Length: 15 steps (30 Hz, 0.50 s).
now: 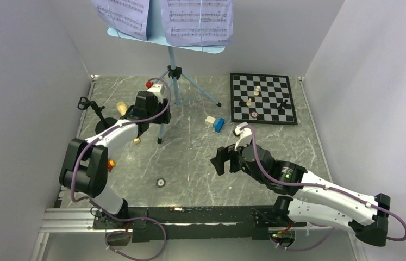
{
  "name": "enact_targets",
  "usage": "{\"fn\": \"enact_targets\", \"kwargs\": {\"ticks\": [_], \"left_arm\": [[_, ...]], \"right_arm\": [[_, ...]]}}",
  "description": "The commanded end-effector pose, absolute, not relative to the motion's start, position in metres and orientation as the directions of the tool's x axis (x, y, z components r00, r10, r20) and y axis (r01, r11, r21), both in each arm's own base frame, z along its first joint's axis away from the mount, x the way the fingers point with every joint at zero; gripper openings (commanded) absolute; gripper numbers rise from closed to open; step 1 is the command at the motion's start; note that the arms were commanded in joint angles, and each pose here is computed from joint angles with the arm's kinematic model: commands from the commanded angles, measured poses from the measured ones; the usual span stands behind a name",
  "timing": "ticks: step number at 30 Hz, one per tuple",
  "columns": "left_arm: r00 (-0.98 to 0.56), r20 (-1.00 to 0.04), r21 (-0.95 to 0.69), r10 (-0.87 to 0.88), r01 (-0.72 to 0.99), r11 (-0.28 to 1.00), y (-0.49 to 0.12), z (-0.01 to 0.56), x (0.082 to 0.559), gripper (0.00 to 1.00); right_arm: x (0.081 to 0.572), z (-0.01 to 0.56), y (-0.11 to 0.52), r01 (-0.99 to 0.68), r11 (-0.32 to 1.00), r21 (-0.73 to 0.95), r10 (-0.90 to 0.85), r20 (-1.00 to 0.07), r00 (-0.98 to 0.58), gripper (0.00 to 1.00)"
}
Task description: Pack up the instrument practice props
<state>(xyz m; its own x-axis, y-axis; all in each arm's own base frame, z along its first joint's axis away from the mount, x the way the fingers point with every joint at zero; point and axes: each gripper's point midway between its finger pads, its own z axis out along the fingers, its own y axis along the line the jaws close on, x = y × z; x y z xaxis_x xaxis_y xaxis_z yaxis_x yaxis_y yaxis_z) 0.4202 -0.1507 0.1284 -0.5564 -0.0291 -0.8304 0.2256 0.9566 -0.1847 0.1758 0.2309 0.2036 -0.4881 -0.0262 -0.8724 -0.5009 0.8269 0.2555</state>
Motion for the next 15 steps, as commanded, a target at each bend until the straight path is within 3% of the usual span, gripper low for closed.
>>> {"fn": "enact_targets", "kwargs": {"ticks": [1,15], "left_arm": [[-0.583,-0.812,-0.174,0.000,0.243,0.954,-0.156,0.132,0.425,0.56],[-0.573,-0.816,-0.131,0.075,0.310,0.942,-0.179,0.125,0.402,0.03]], "right_arm": [[0.180,0.224,0.234,-0.495,0.824,0.277,0.018,-0.886,-0.464,1.00],[0.176,0.223,0.227,-0.487,0.821,0.297,0.043,-0.884,-0.466,1.00]]}}
